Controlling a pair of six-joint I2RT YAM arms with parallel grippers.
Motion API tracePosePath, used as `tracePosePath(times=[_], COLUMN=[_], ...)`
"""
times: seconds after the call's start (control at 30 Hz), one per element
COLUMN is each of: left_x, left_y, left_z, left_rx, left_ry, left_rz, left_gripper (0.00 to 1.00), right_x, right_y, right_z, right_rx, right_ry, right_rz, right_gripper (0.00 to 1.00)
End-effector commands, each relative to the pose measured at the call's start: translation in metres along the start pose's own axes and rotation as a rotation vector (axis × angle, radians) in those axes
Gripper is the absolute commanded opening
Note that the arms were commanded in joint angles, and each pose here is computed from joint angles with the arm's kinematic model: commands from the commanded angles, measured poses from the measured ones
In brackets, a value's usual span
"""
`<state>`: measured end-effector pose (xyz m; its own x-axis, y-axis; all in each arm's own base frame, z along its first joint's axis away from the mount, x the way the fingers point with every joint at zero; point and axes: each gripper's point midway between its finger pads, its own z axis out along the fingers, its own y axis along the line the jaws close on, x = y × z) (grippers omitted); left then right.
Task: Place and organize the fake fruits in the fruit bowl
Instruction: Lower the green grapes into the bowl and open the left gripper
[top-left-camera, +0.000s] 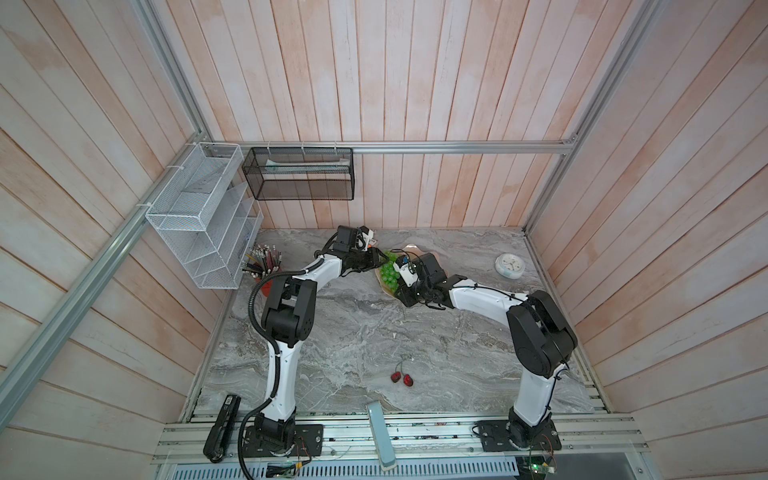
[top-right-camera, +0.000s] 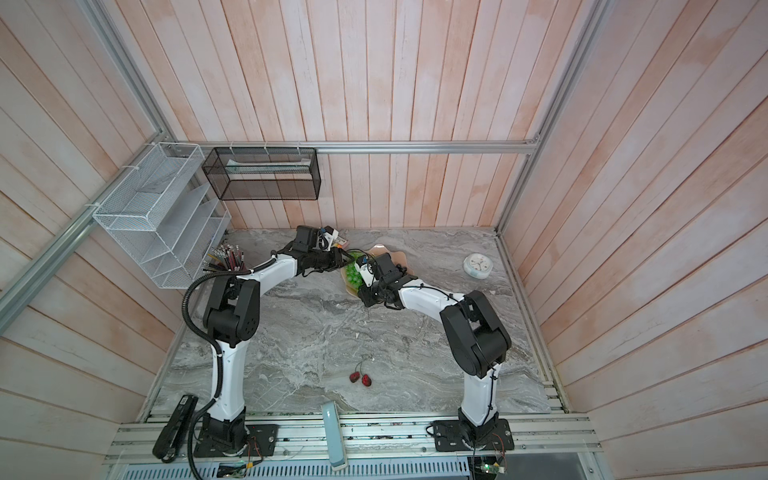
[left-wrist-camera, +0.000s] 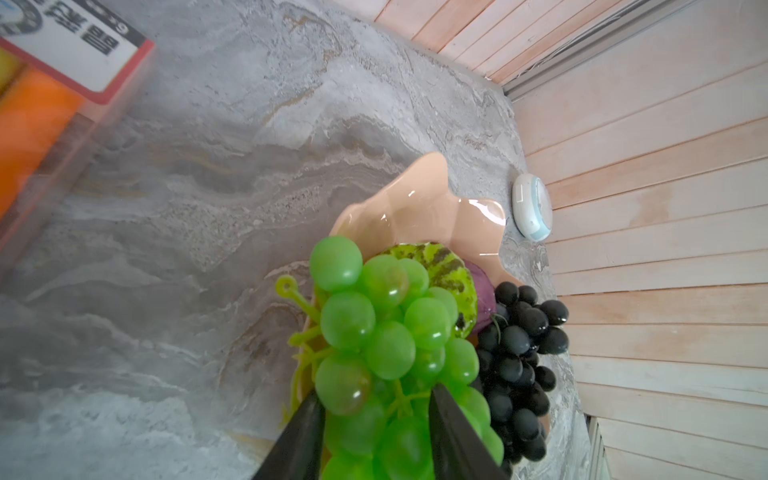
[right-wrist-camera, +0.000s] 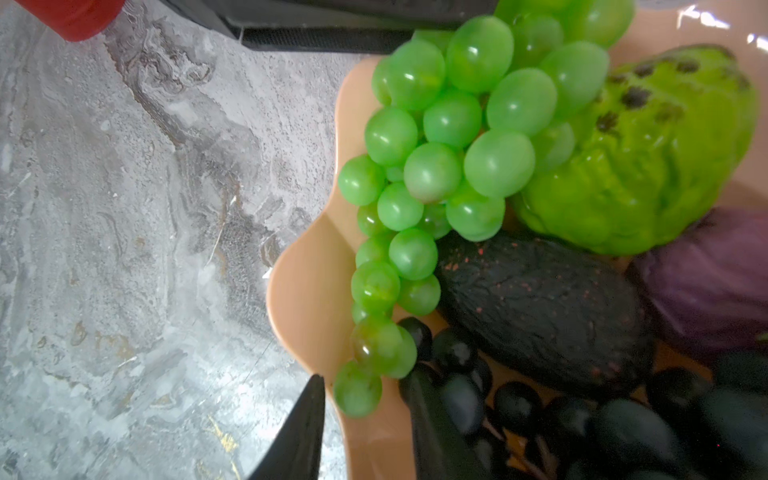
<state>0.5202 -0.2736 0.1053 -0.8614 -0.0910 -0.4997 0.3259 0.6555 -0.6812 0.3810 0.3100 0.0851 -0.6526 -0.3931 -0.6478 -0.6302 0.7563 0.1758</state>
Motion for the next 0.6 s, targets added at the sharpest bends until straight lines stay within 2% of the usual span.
tracePosePath(times=[0.0, 0.17, 0.43, 0.57], left_x=[-0.004, -0.006, -0.008, -0.001], left_y=[-0.036, -0.045, -0.050, -0.039], left_z=[-0.005, 0.005, 0.014, 0.026], left_rx=[0.078, 0.084, 0.078, 0.061], left_ry=[-0.012, 0.002, 0.014, 0.062], left_rz=[0.083, 0.118, 0.156, 0.142], left_gripper=[0.47, 0.48, 0.58, 0.59], right_x=[0.004, 0.000, 0.002, 0.003], right_y=[-0.001, 0.001, 0.001, 0.001], right_z=[-0.018, -0.035, -0.045, -0.049], right_rx=[0.021, 0.028, 0.041, 0.044], right_ry=[0.005, -0.027, -0.033, -0.035], right_rz=[-0.019, -0.020, -0.015, -0.018], right_gripper=[0.39, 0.40, 0.40, 0.40])
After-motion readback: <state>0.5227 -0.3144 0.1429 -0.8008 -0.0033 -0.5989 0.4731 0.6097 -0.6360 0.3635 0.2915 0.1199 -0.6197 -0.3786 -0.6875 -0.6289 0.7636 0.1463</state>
